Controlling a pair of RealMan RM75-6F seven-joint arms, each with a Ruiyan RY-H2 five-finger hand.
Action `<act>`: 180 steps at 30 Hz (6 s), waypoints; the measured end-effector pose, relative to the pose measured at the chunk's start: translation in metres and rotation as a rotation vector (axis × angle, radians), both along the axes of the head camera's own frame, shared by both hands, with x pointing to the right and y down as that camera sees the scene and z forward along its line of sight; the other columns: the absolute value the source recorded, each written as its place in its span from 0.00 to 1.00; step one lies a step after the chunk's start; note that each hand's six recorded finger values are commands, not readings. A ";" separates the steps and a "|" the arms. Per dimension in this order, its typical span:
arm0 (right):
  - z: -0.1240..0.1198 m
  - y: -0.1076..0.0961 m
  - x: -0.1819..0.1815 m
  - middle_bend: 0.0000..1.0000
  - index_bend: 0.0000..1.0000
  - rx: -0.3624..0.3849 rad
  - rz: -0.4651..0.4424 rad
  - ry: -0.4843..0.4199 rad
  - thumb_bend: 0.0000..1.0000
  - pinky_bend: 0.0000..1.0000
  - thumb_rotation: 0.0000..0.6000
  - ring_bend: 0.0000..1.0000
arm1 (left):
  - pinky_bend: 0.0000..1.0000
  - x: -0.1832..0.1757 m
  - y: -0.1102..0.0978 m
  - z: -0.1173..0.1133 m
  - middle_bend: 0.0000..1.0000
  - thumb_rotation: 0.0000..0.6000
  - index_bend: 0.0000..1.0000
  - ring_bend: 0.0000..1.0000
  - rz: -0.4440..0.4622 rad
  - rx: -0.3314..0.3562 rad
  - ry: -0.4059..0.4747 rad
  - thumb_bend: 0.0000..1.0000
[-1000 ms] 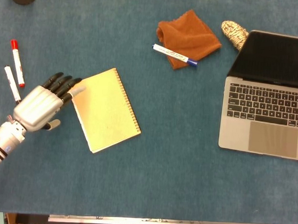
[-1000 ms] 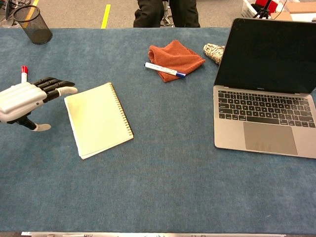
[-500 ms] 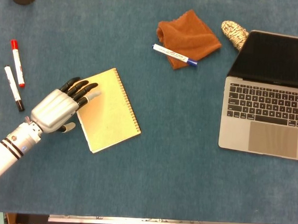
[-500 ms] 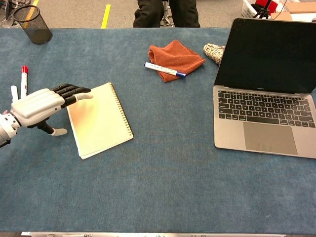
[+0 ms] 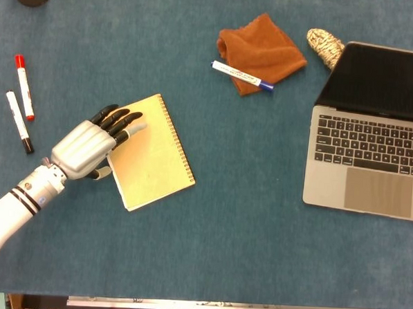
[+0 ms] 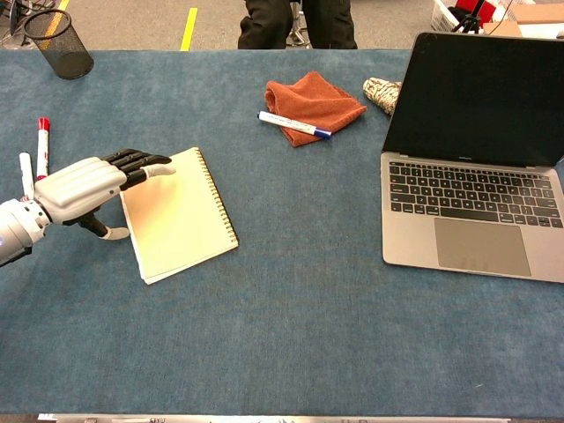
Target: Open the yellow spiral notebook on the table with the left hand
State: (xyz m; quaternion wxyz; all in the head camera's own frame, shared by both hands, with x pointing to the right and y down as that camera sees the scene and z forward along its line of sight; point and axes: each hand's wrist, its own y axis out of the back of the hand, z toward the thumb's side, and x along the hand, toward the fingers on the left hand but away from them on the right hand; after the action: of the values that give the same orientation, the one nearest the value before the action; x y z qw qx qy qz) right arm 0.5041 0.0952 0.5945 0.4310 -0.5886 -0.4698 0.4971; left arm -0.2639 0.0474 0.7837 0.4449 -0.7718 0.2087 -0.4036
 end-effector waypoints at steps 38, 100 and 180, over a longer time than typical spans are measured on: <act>-0.003 0.003 0.008 0.21 0.16 0.015 0.022 0.000 0.19 0.18 1.00 0.10 | 0.00 0.020 -0.001 0.005 0.02 1.00 0.07 0.00 0.023 -0.020 0.032 0.17; -0.008 0.002 0.018 0.21 0.16 0.058 0.039 -0.013 0.19 0.18 1.00 0.10 | 0.00 0.110 -0.014 -0.019 0.16 1.00 0.58 0.00 -0.114 -0.205 0.378 0.39; -0.010 0.013 0.029 0.21 0.16 0.097 0.069 -0.042 0.19 0.18 1.00 0.10 | 0.00 0.137 -0.008 -0.073 0.21 1.00 0.67 0.00 0.129 -0.086 0.170 0.47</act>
State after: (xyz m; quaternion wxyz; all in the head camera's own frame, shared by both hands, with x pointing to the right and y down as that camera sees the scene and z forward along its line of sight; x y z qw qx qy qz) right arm 0.5327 0.1084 0.5847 0.4316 -0.5609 -0.5222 0.4759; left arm -0.1264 0.0394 0.7105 0.4170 -0.8334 0.1781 -0.3160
